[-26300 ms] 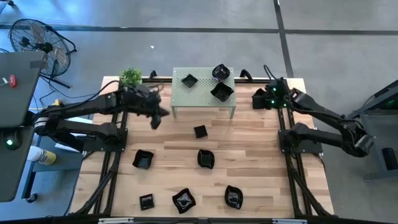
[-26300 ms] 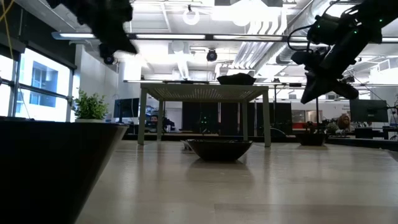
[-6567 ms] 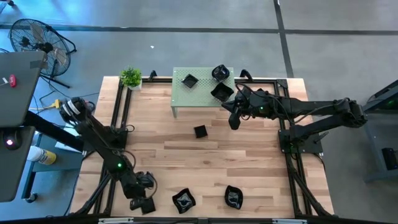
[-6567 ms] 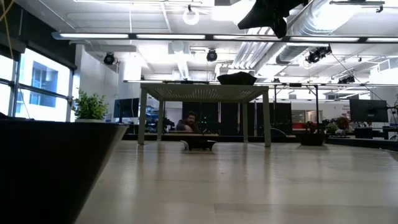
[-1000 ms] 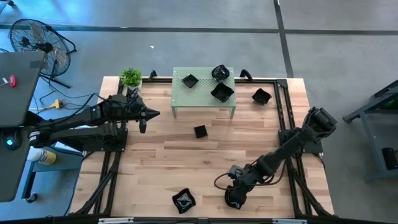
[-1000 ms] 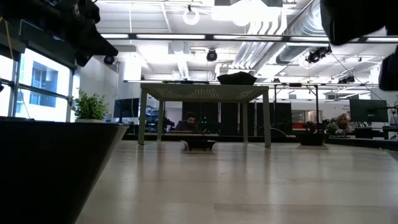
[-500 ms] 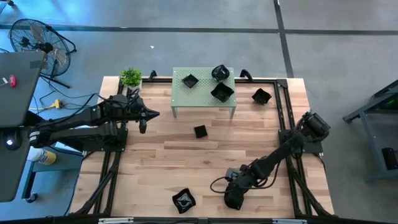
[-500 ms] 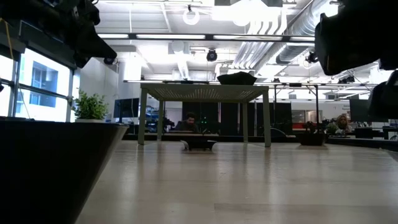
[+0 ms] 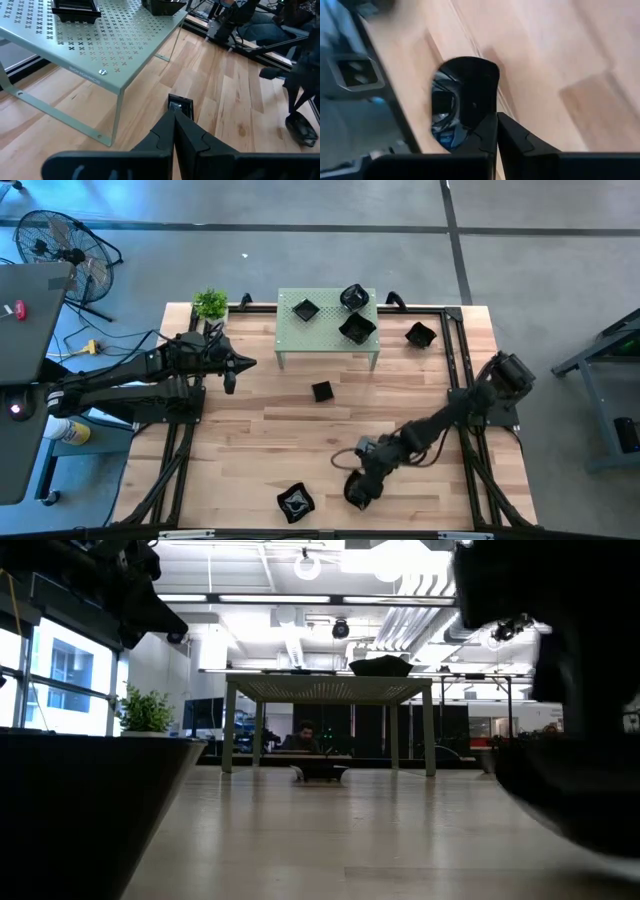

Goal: Pick & Place Mini shaped plates
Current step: Stack the black leaf-shaped plate on top of the black leaf-shaped plates on the shelf

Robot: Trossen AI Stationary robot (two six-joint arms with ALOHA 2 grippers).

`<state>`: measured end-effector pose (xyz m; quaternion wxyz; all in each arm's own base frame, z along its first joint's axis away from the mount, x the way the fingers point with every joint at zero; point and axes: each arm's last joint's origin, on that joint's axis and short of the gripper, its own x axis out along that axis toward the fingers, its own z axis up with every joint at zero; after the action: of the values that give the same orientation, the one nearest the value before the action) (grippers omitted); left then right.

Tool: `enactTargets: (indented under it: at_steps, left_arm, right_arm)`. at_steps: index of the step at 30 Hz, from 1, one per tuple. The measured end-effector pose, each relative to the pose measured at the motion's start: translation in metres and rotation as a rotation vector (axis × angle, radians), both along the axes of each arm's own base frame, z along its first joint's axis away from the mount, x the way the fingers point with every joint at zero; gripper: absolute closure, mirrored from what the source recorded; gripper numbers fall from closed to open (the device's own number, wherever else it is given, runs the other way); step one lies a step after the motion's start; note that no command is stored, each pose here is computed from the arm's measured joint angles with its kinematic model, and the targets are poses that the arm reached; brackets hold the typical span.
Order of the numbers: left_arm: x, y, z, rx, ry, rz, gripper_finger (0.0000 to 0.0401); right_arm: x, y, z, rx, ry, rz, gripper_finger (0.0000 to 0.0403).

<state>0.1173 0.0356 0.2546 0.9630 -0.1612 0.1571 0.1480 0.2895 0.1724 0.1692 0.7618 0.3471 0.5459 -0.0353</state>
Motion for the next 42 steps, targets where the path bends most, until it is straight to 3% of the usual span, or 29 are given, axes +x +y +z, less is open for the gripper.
enactTargets:
  at_steps: [5, 9, 13, 20, 27, 33, 38, 42]
  left_arm:
    - [0.0, 0.0, 0.0, 0.003, -0.001, 0.008, 0.04]
    - [0.0, 0.001, 0.0, 0.006, -0.001, 0.015, 0.04]
    - [0.0, 0.001, 0.0, 0.007, 0.002, 0.02, 0.04]
    - [0.0, 0.001, 0.0, 0.008, 0.001, 0.022, 0.04]
    - [0.0, 0.002, 0.0, 0.014, 0.002, 0.049, 0.04]
    - [0.0, 0.002, 0.0, 0.016, 0.009, 0.059, 0.04]
    - [0.0, 0.002, 0.0, 0.019, 0.01, 0.067, 0.04]
    - [0.0, 0.002, 0.0, 0.02, 0.011, 0.069, 0.04]
  right_arm:
    - [0.005, -0.039, 0.04, 0.022, -0.118, -0.04, 0.04]
    - [-0.002, -0.092, 0.085, 0.051, -0.234, -0.09, 0.0398]
    - [-0.031, -0.162, 0.129, 0.053, -0.368, -0.177, 0.0394]
    - [-0.092, -0.279, 0.193, -0.13, -0.571, -0.362, 0.0401]
    - [-0.108, -0.368, 0.227, -0.163, -0.672, -0.458, 0.04]
    - [-0.108, -0.379, 0.242, -0.231, -0.552, -0.369, 0.0401]
    - [-0.11, -0.354, 0.248, -0.333, -0.494, -0.294, 0.0402]
    - [-0.111, -0.324, 0.237, -0.341, -0.51, -0.264, 0.0402]
